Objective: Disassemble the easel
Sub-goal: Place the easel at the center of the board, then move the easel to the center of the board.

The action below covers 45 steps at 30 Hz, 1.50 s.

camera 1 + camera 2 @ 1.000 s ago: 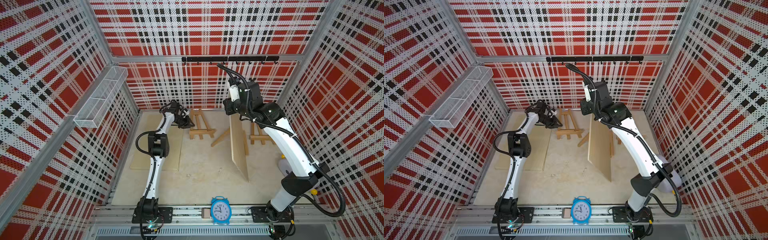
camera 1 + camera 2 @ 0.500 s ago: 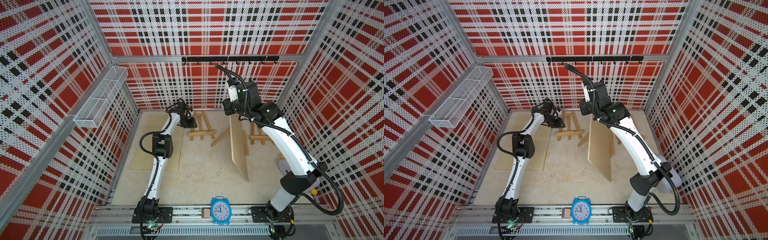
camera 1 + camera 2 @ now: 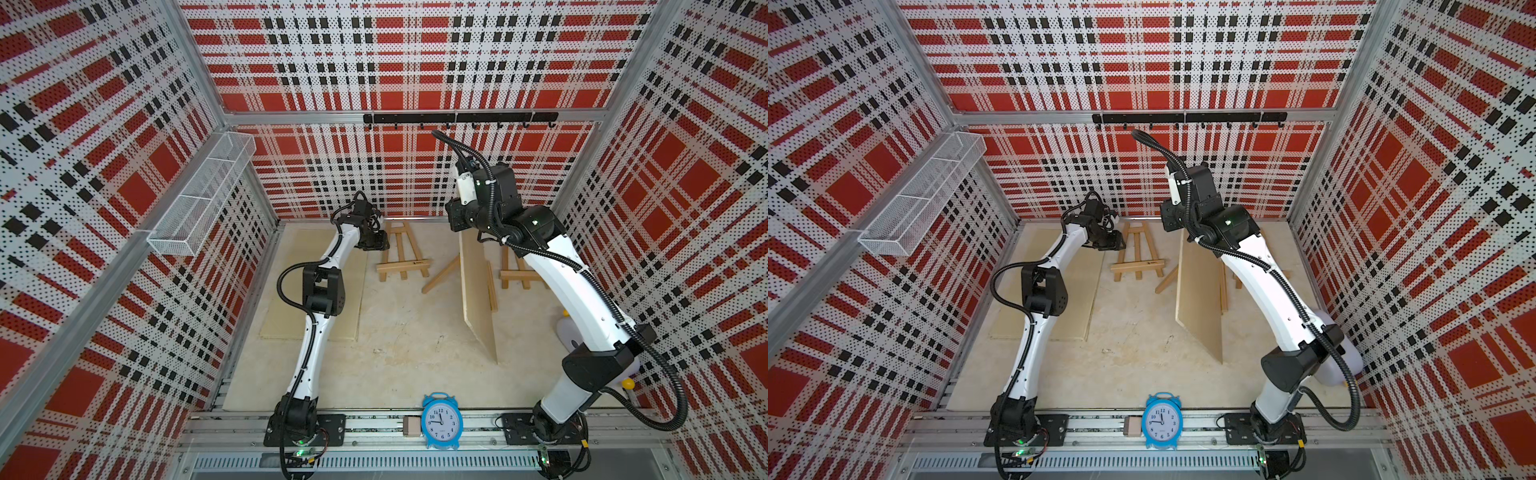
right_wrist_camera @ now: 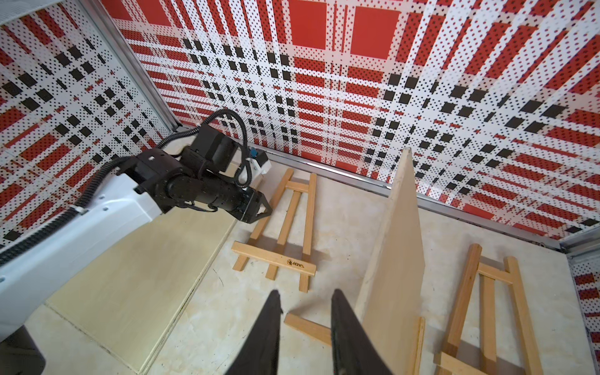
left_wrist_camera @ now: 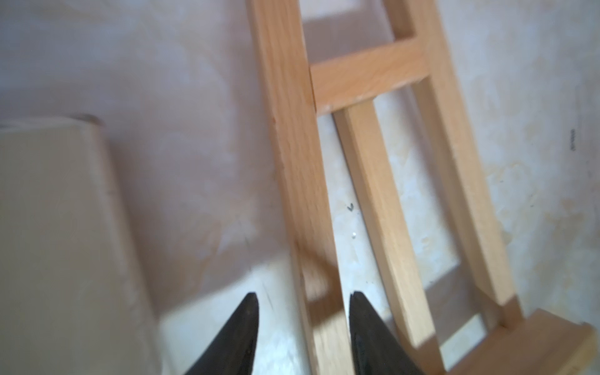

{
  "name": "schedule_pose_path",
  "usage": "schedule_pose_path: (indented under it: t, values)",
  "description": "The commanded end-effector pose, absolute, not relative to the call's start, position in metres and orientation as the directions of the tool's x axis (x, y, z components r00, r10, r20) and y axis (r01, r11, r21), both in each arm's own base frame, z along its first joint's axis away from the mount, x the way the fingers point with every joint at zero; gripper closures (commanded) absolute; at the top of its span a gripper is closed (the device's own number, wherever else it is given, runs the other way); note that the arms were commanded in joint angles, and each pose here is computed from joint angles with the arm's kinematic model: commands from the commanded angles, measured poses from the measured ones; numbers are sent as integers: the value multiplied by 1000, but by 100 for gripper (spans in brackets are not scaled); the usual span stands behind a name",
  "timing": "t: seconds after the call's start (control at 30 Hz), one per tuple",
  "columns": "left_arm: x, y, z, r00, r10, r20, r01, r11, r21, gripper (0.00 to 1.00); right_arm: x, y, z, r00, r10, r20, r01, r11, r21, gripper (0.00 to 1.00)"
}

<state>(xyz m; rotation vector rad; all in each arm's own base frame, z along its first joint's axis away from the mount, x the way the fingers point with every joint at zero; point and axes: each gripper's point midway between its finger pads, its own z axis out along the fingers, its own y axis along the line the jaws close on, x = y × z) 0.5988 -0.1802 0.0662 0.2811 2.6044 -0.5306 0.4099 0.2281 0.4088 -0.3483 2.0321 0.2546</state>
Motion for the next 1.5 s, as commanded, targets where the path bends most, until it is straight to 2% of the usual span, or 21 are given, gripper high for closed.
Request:
schedule_pose_path:
  t: [0.0,0.1,0.27,0.43,0.53,0.73,0.9,1.13,1.2,1.3,1.47]
  values:
    - [615,-164,173,-758,18,-652,272,917,-292,55,404,213,440,-384,-22,-923,-339,933,119,70]
    - [603,-155,217,-728,-8,-685,259,923,-285,56,402,196,444,-383,24,-923,-322,933,158,69]
    - [562,-153,295,-688,-34,-725,251,926,-282,57,397,150,448,-386,92,-918,-248,948,199,68]
    - [499,-192,355,-700,-62,-712,300,879,-371,59,401,86,423,-475,236,-848,-121,937,329,70]
    - [457,-234,376,-715,-29,-699,359,842,-403,58,401,64,395,-528,246,-812,-60,944,325,70]
    - [399,-304,373,-756,55,-652,426,799,-426,57,402,49,327,-657,260,-708,-7,937,350,68]
    - [374,-336,366,-760,96,-642,445,798,-406,57,407,31,266,-732,274,-624,46,933,356,68]
    - [354,-359,370,-769,77,-635,432,794,-427,57,409,42,186,-838,269,-475,34,894,446,68]
    - [349,-364,369,-768,81,-635,434,795,-423,54,408,48,171,-857,266,-441,30,880,474,68]
    - [347,-368,366,-763,79,-641,422,812,-403,48,408,51,156,-870,264,-417,31,873,487,68]
    - [346,-382,361,-759,83,-645,426,813,-396,49,410,43,139,-878,264,-400,55,884,464,68]
